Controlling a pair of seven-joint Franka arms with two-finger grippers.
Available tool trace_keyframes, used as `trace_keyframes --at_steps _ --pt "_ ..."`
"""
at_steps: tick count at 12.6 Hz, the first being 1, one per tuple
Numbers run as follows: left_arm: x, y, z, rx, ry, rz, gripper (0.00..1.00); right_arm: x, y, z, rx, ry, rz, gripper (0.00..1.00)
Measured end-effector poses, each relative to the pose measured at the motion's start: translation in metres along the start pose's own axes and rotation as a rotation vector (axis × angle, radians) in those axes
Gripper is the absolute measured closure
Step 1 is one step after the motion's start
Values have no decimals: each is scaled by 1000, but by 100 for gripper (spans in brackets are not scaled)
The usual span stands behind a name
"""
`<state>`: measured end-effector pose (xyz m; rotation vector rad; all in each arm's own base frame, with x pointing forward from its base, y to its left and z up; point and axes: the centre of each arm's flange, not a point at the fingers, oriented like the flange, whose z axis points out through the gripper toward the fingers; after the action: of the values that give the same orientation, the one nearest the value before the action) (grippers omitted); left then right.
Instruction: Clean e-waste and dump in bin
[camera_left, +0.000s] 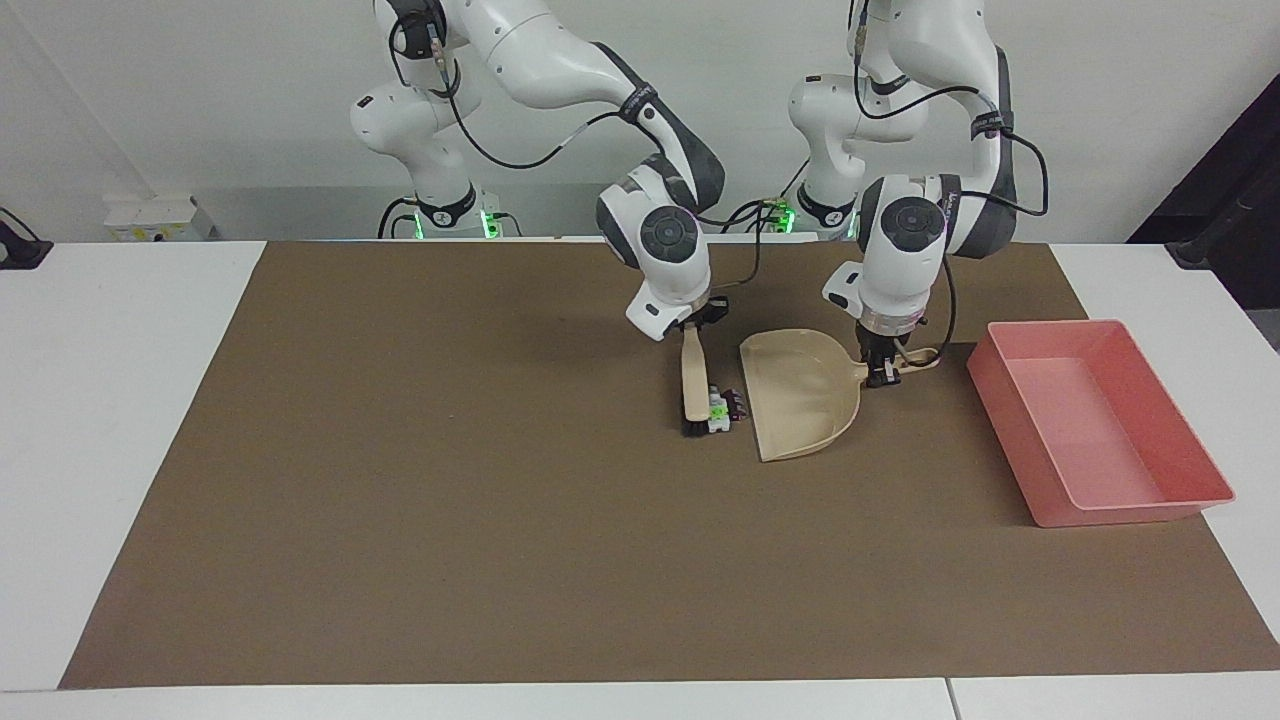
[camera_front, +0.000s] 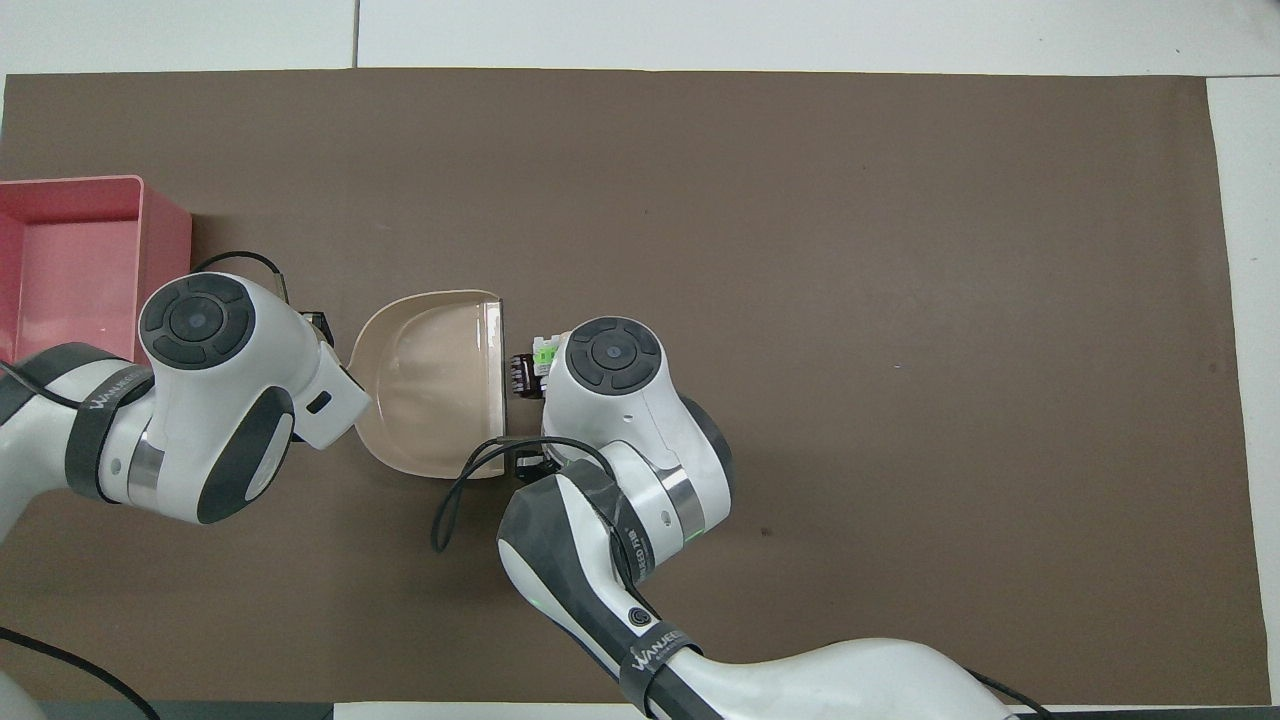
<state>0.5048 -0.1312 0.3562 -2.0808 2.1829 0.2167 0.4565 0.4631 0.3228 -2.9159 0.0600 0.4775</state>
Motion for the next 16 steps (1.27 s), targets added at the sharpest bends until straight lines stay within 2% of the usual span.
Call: trace_keyframes --at_steps 4,16 --pt "0 0 0 1 0 0 66 8 -23 5 15 9 37 74" --pt "0 0 0 3 1 0 66 -8 -76 -5 102 -28 111 74"
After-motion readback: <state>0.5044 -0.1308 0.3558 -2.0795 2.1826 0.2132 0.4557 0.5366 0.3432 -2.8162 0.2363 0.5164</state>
